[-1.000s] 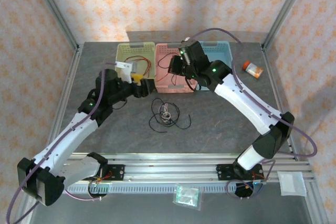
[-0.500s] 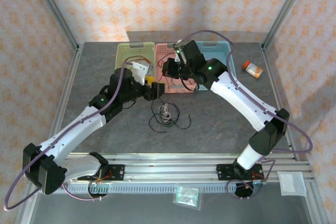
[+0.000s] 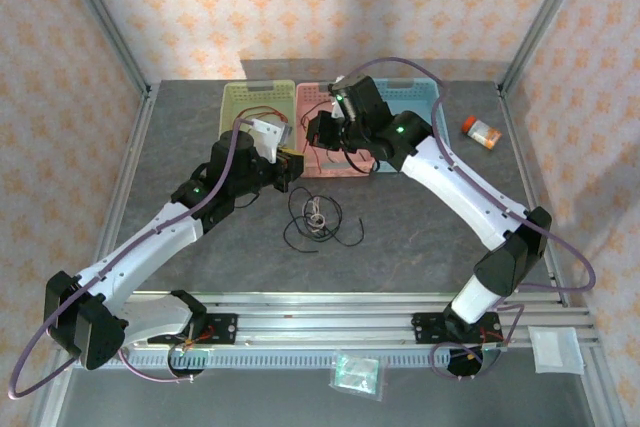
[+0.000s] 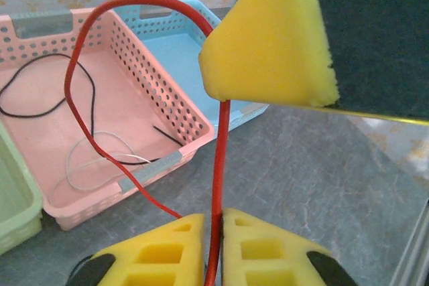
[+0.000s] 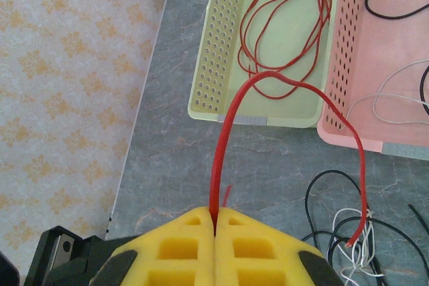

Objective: Untangle the cables

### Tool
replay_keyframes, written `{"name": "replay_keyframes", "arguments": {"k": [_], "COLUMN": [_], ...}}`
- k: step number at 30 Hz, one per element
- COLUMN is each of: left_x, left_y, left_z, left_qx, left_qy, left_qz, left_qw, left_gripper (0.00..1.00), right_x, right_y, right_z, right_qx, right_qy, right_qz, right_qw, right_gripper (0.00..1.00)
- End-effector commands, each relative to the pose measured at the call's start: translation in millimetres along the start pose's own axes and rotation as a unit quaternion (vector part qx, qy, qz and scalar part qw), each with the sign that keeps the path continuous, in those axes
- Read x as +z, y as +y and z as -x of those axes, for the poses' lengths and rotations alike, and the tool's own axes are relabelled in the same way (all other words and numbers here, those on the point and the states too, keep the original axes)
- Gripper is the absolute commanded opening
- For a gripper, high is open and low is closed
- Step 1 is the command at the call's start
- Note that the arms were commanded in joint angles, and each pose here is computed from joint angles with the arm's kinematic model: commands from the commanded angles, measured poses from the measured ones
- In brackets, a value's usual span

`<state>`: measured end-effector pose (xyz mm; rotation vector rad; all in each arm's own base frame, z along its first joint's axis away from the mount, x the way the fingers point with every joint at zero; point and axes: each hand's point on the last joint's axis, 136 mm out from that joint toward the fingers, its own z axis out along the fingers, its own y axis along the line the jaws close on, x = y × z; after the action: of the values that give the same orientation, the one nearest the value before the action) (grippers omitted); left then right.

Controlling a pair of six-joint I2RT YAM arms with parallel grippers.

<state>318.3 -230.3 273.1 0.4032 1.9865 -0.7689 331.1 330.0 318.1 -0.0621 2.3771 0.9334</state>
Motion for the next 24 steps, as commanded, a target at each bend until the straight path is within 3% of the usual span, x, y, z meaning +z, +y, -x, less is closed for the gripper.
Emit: {"name": "replay_keyframes", "arguments": {"k": [1, 4, 15, 20, 24], "left_x": [-4.1, -5.1, -12.8, -13.3, -14.2], "left_y": [-3.9, -3.8, -10.0, -11.8, -0.5], "left_z": [4.8, 4.2, 11.0, 12.9, 17.5], "left_qx": [0.000, 0.000, -0.008, -0.010, -0.020], "left_qy": [-0.013, -0.014, -0.028, -0.026, -0.031], "left_qz": [-0.006, -0.006, -0.017, -0.029, -0.013], "left_qw": [1.000, 1.000, 0.999, 0.999, 0.999], "left_gripper": [0.06, 0.00, 0.00, 0.00, 0.00], "right_x": [-16.9, -18.6, -28.3, -45.5, -67.7], "right_y": [15.2, 14.7, 7.0, 9.7, 3.3], "right_z": [15.6, 15.9, 21.4, 30.5, 42.5], "right_qx": [-0.008, -0.010, -0.009, -0.009, -0.008], "right_qy": [-0.029, -0.032, -0.059, -0.094, -0.148], "right_qz": [0.024, 0.023, 0.006, 0.013, 0.001], "right_qw": [0.999, 0.999, 0.998, 0.995, 0.989], "right_gripper": [0.00, 0.00, 0.01, 0.36, 0.58]}}
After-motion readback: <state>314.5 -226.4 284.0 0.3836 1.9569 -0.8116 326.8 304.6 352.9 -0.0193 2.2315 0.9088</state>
